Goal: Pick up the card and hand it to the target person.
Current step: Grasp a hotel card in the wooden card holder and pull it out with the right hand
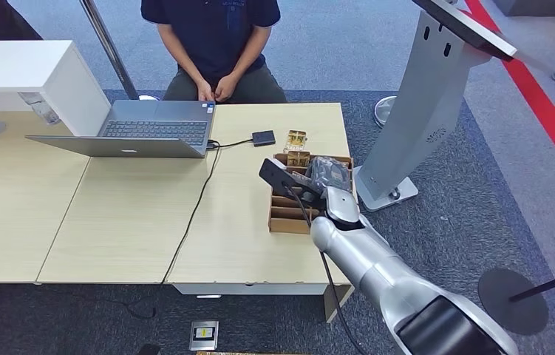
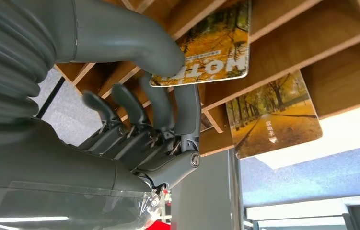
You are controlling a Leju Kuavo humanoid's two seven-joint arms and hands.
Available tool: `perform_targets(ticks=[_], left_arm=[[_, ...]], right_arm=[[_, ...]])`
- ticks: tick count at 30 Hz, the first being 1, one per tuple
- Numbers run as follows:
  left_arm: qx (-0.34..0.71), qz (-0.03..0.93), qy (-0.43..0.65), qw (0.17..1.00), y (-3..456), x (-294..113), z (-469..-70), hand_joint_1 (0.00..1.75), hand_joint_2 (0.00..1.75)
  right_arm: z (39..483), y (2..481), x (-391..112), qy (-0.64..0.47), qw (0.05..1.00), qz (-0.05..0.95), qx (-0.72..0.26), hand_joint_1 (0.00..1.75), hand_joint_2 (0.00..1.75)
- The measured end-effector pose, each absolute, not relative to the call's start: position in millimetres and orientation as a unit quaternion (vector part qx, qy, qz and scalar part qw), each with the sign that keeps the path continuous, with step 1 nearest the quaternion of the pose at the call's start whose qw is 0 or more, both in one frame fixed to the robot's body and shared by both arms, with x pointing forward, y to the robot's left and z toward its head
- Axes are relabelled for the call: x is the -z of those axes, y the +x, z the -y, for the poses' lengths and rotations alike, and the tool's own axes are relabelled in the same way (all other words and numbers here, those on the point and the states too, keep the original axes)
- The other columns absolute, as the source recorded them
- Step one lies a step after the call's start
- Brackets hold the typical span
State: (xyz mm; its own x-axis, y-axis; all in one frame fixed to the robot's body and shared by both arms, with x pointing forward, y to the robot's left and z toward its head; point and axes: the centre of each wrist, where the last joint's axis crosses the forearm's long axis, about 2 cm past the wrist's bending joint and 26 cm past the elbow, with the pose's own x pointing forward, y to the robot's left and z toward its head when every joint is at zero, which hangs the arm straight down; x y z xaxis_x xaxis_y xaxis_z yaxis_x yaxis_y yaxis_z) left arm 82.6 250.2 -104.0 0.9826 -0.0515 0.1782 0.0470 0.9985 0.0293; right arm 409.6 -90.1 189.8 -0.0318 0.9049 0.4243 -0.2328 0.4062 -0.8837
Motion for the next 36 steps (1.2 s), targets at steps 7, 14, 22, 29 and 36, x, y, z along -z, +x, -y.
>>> perform_targets(ticks=[7, 14, 22, 29, 36], left_arm=[[0.024, 0.095, 0.013, 0.995, 83.1, 103.9, -250.2, 0.0, 0.0], [0.022, 0.097, 0.017, 0.995, 83.9, 103.8, -250.5, 0.0, 0.0], [0.022, 0.1, 0.017, 0.995, 83.0, 104.0, -250.6, 0.0, 0.0], [0.023, 0.101, 0.017, 0.994, 84.3, 103.7, -250.6, 0.0, 0.0], [0.025, 0.102, 0.012, 0.994, 93.2, 101.9, -250.3, 0.0, 0.0]], right_arm=[[91.8, 409.8, -188.7, -0.303, 0.627, 0.556, -0.454, 1.75, 1.75], [91.6, 410.1, -192.5, -0.297, 0.615, 0.573, -0.453, 1.75, 1.75], [79.4, 407.4, -225.7, -0.282, 0.578, 0.631, -0.434, 1.75, 1.75], [71.7, 403.6, -265.6, -0.266, 0.536, 0.688, -0.412, 1.75, 1.75], [72.0, 413.1, -295.1, -0.25, 0.495, 0.732, -0.396, 1.75, 1.75]])
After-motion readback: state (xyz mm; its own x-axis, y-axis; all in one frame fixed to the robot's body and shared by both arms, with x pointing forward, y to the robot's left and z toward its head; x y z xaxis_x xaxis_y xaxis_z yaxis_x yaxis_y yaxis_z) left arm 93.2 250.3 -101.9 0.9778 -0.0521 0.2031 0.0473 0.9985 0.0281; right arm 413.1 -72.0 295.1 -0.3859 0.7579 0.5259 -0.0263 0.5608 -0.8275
